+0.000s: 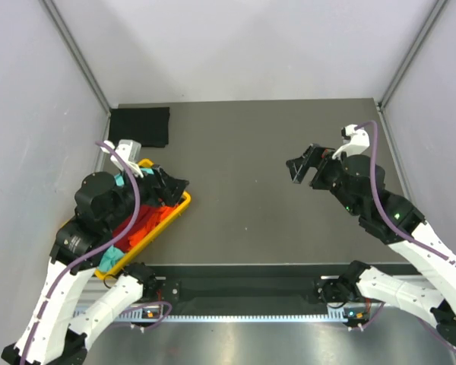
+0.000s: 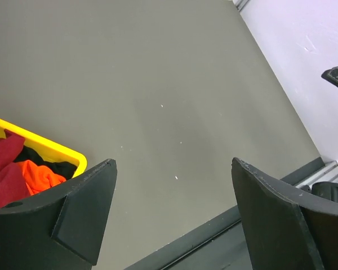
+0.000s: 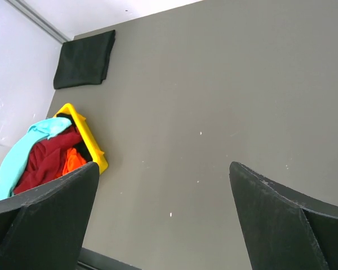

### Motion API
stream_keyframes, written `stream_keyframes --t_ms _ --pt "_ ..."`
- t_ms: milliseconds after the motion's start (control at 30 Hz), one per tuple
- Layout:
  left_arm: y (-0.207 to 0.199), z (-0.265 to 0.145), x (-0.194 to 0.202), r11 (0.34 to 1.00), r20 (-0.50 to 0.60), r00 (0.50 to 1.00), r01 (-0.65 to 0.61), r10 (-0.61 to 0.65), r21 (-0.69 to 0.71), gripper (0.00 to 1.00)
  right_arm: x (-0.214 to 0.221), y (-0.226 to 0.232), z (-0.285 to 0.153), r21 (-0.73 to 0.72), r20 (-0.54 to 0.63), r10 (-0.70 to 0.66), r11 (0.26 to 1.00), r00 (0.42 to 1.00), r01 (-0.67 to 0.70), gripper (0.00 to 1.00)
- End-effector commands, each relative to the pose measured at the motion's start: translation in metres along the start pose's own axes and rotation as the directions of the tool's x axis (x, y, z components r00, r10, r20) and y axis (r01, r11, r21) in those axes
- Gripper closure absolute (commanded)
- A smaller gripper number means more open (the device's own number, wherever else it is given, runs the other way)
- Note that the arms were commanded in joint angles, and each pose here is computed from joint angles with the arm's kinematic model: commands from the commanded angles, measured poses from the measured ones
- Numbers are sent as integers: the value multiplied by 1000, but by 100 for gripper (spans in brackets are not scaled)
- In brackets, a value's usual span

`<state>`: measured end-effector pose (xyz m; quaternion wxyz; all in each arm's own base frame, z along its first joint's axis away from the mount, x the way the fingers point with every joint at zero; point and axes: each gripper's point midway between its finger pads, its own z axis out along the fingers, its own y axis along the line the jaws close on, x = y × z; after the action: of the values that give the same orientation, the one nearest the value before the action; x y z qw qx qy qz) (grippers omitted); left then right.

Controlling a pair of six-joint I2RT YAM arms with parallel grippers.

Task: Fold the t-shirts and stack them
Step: Grab the tshirt from the pile

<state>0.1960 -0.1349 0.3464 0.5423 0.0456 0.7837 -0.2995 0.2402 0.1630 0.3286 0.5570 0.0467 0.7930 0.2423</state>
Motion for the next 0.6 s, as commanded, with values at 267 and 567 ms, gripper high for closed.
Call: stream_keyframes --t_ms 267,567 --pt "110 7 -2 797 57 998 65 -39 -600 21 15 -2 3 -15 -4 33 999 999 -33 0" --pt "214 -12 46 413 84 987 133 -135 -901 26 44 4 14 -83 -63 10 996 998 -15 0"
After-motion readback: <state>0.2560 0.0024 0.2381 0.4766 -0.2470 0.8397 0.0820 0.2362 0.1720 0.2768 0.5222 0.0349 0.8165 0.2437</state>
